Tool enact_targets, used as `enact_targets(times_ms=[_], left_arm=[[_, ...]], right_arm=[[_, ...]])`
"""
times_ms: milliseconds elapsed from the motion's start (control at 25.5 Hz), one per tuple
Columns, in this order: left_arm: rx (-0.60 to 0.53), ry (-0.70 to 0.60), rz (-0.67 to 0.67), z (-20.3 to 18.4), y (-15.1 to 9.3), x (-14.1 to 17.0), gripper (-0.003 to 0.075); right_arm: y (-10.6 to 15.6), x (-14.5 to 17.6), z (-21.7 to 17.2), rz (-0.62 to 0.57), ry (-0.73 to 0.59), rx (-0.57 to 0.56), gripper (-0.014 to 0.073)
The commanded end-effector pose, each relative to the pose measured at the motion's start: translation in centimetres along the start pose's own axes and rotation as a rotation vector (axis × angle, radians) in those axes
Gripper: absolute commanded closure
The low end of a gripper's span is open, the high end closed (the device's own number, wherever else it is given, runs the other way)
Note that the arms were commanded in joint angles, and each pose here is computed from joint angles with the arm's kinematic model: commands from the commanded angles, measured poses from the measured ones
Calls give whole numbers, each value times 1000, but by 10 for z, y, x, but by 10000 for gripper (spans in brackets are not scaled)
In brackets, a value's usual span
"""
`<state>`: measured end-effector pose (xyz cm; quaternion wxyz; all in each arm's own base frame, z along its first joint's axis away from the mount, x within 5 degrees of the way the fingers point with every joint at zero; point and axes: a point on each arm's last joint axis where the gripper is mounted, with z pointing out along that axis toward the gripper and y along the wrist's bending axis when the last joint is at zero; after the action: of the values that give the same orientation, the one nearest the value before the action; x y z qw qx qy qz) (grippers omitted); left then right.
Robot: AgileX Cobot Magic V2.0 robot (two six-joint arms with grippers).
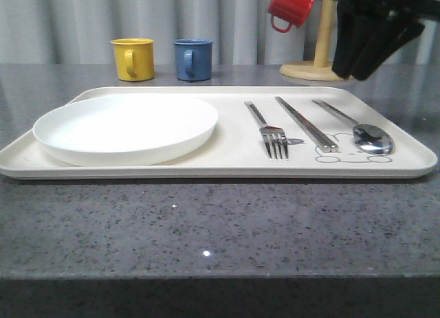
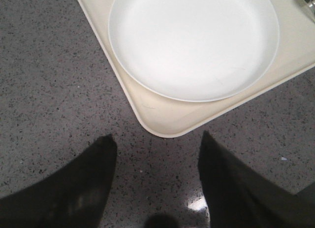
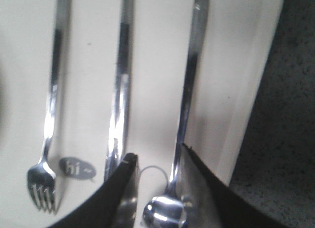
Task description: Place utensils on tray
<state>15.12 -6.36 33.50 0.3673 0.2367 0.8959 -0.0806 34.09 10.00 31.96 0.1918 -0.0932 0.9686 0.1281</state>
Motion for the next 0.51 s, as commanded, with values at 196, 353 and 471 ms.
enact_targets(times_ms=[196, 353, 471], left_arm=[[-5, -97, -8, -7, 0, -12, 351], [-8, -107, -1, -7, 0, -13, 351], [-8, -121, -1, -11, -1, -13, 351]], right_arm=[[39, 61, -95, -275, -238, 40, 340], [34, 96, -117, -281, -288, 40, 340], [31, 122, -128, -284, -330, 37, 340]])
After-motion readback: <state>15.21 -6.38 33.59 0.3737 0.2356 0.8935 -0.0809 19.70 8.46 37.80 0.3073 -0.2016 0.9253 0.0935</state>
